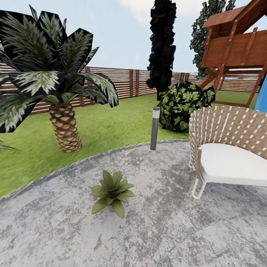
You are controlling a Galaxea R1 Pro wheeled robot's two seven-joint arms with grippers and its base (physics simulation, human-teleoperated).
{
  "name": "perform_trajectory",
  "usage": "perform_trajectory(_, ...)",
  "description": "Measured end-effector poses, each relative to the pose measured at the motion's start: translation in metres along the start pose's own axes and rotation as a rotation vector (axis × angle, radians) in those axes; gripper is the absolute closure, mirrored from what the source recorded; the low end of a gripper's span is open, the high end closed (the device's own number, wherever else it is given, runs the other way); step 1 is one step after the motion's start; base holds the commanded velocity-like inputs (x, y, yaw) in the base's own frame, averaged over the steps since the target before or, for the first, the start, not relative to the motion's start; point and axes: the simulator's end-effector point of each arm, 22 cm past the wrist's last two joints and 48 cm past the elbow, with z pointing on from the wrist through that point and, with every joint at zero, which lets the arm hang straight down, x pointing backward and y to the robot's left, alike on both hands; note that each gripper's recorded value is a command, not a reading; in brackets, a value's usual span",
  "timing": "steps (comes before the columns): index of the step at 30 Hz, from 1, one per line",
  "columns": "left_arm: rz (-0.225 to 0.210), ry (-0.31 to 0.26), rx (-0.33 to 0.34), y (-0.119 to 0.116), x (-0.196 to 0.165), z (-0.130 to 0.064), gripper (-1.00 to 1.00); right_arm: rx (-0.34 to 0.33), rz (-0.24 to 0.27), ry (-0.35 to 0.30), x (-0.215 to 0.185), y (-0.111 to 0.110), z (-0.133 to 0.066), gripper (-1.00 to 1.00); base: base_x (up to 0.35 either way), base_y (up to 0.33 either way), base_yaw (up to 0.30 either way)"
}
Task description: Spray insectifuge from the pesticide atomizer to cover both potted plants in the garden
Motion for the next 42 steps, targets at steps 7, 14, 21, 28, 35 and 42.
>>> perform_trajectory(7, 0.001, 0.008, 0.001, -0.001, 0.004, 0.001, 1.0, -0.001, -0.002, 0.007, 0.003, 0.001, 0.0, -1.0, 0.0, 0.0, 0.18)
perform_trajectory(14, 0.002, 0.013, 0.004, -0.002, 0.006, 0.001, 1.0, -0.007, -0.012, 0.008, 0.005, 0.001, 0.001, -1.0, 0.0, 0.0, 0.071)
perform_trajectory(21, -0.007, 0.012, 0.035, -0.026, 0.005, 0.0, 1.0, -0.003, -0.022, 0.006, 0.005, -0.004, 0.002, -1.0, 0.0, 0.0, 0.001)
perform_trajectory(28, 0.031, 0.01, 0.07, -0.037, 0.005, 0.0, 1.0, -0.005, -0.025, 0.008, 0.007, -0.004, 0.002, -1.0, 0.0, 0.0, 0.0)
perform_trajectory(35, 0.287, -0.037, 0.186, -0.064, -0.017, 0.003, 1.0, -0.137, -0.232, -0.093, -0.015, 0.021, 0.003, -1.0, 0.0, 0.0, 0.0)
perform_trajectory(42, 0.582, -0.018, 0.641, -0.116, -0.064, -0.007, 1.0, -0.541, -0.408, -0.304, -0.095, 0.105, -0.011, -1.0, 0.0, 0.0, 0.0)
